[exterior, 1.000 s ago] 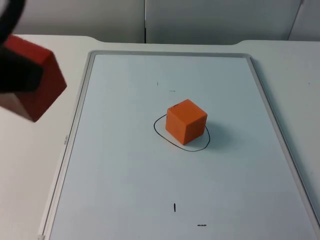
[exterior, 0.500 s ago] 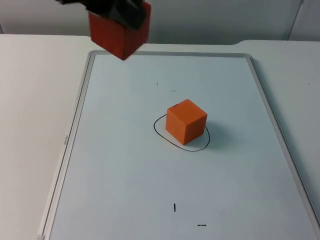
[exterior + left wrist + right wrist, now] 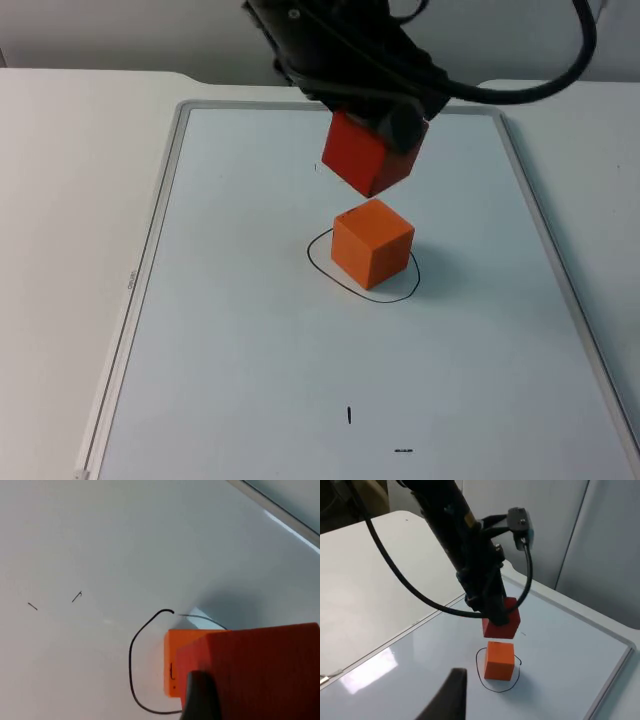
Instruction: Pick up one cube with the left hand and another cube with the right hand. First place the cube in the right hand at the target position, then stack the cube in the left hand on top.
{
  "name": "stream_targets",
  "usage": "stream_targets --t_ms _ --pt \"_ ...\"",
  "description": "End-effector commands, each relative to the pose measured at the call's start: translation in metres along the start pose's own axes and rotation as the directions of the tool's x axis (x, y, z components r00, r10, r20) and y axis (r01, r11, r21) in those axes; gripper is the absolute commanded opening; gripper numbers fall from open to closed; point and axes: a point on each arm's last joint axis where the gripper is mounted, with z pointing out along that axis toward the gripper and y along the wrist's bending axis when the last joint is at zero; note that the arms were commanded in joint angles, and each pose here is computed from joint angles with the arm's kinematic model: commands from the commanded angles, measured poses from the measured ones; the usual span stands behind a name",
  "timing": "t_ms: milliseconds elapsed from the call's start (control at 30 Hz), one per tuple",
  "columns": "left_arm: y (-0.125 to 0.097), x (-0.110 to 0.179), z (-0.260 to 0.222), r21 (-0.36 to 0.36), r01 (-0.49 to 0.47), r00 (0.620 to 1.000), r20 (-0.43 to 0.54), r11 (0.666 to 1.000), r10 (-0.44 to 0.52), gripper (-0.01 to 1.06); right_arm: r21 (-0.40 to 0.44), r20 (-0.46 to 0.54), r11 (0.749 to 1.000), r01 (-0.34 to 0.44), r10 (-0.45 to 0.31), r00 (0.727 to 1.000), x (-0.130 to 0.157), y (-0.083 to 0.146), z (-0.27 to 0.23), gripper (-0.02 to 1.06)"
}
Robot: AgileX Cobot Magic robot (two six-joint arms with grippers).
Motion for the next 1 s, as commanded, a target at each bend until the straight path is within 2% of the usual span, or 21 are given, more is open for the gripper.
stream_targets --t_ms 0,167,333,633,967 --pt "-0.003 -0.002 0.01 0.034 -0.029 1.0 0.009 0.999 0.029 0.22 0.003 0.005 1.0 -0.003 0.003 1.0 0.001 0.0 0.0 1.0" --pt "-0.006 -0.002 0.019 0.081 -0.073 0.997 0.028 0.994 0.071 0.22 0.002 0.005 1.0 -0.004 0.004 1.0 0.001 0.0 0.0 1.0" --pt "0.0 -0.003 0.022 0.067 -0.047 0.998 0.054 0.997 0.043 0.22 0.0 0.005 1.0 -0.005 0.005 1.0 0.001 0.0 0.0 1.0" --pt "0.017 0.009 0.044 0.07 0.017 1.0 0.006 0.997 -0.018 0.22 -0.004 0.0 1.0 -0.01 0.01 1.0 0.001 0.001 0.0 1.0" --pt "0.018 0.01 0.049 0.061 0.016 1.0 0.015 0.998 -0.017 0.22 -0.003 0.001 1.0 -0.012 0.012 1.0 0.001 0.001 0.0 1.0"
